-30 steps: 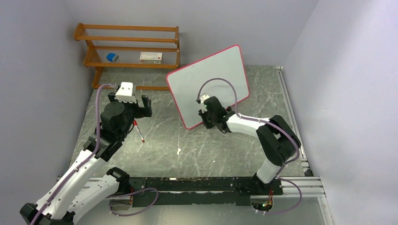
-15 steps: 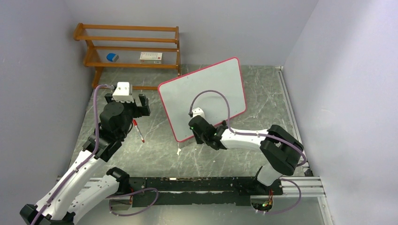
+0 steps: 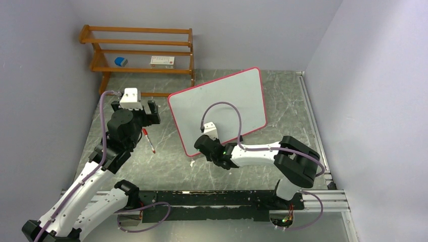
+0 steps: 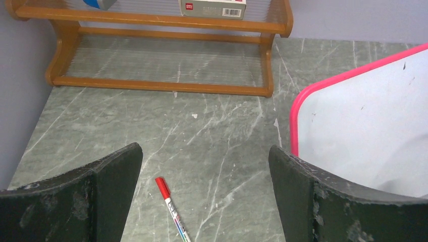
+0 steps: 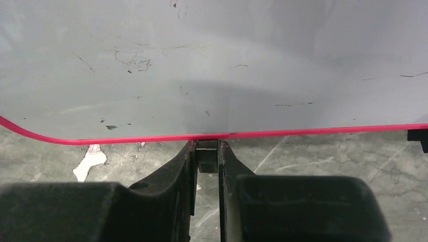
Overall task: Write a sentence on the whiteboard
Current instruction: Move the whiteboard to the center of the board.
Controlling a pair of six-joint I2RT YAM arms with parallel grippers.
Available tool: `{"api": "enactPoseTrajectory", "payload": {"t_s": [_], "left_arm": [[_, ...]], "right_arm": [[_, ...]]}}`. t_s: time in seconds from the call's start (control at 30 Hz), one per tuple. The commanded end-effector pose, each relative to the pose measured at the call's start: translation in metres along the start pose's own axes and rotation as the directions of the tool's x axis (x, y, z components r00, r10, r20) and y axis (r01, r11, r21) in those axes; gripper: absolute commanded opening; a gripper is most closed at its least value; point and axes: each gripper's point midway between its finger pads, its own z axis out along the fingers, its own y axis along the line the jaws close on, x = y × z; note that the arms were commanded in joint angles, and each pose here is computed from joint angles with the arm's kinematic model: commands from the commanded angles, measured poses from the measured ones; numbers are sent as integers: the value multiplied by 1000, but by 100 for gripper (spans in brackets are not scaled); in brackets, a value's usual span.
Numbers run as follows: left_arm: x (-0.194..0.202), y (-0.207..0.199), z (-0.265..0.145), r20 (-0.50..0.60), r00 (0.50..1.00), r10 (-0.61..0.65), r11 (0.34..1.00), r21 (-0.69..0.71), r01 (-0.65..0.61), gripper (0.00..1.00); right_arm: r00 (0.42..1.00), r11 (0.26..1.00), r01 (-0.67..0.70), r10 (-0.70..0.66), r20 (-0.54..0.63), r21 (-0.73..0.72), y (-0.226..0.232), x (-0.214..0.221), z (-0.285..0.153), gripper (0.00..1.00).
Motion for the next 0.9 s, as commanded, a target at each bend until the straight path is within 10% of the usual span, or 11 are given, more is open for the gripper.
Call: {"api": "enactPoseTrajectory", "payload": {"t_s": [0.0, 0.2, 0.87], "left_arm": [[-7, 5, 0, 12, 1000, -16, 1000, -23, 16, 99], [-6, 6, 0, 8, 1000, -19, 999, -34, 19, 99], [1, 44, 10, -7, 997, -80, 973, -219, 77, 99]], "right_arm": [[999, 998, -49, 49, -8, 40, 5, 9, 2, 3], [998, 998, -56, 56, -5, 42, 7, 14, 0, 4], [990, 999, -41, 41, 133, -2, -2, -30, -44, 55]]}}
